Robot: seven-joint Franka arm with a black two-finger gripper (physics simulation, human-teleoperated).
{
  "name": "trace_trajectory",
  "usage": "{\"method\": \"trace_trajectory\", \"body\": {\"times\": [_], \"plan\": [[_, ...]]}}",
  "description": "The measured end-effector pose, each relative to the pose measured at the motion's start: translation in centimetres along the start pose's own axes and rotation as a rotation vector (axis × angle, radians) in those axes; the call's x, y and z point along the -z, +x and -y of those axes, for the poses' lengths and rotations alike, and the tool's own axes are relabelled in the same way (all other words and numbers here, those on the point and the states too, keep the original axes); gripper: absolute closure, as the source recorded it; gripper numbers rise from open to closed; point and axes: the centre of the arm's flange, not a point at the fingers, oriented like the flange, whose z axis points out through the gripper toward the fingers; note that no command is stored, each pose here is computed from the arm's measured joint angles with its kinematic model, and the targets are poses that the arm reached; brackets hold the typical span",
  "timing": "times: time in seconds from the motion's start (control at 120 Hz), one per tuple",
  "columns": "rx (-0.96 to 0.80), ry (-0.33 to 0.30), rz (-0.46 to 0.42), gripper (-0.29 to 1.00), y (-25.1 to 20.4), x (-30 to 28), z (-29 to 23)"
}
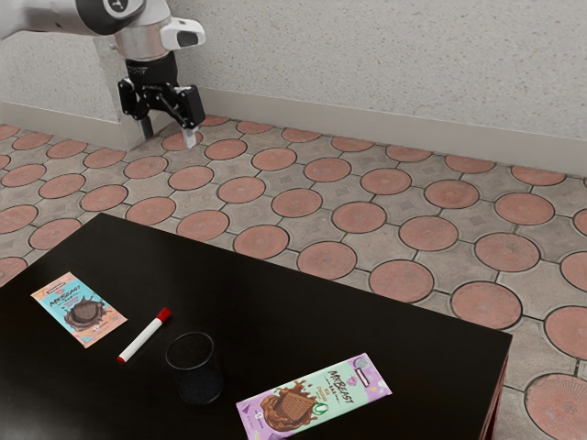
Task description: Put the marker into the pen holder.
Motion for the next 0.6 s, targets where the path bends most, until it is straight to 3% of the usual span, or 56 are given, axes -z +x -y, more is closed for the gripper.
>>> {"method": "trace_trajectory", "body": {"times": [0.275,0.417,0.6], "plan": [[-0.001,0.004,0.002,0.0,0.4,-0.3,0.0],[0.001,0.007,0.115,0.0,1.5,-11.3,0.1],[-0.003,0.026,0.133,0.0,1.2,-20.4,0.2]]}}
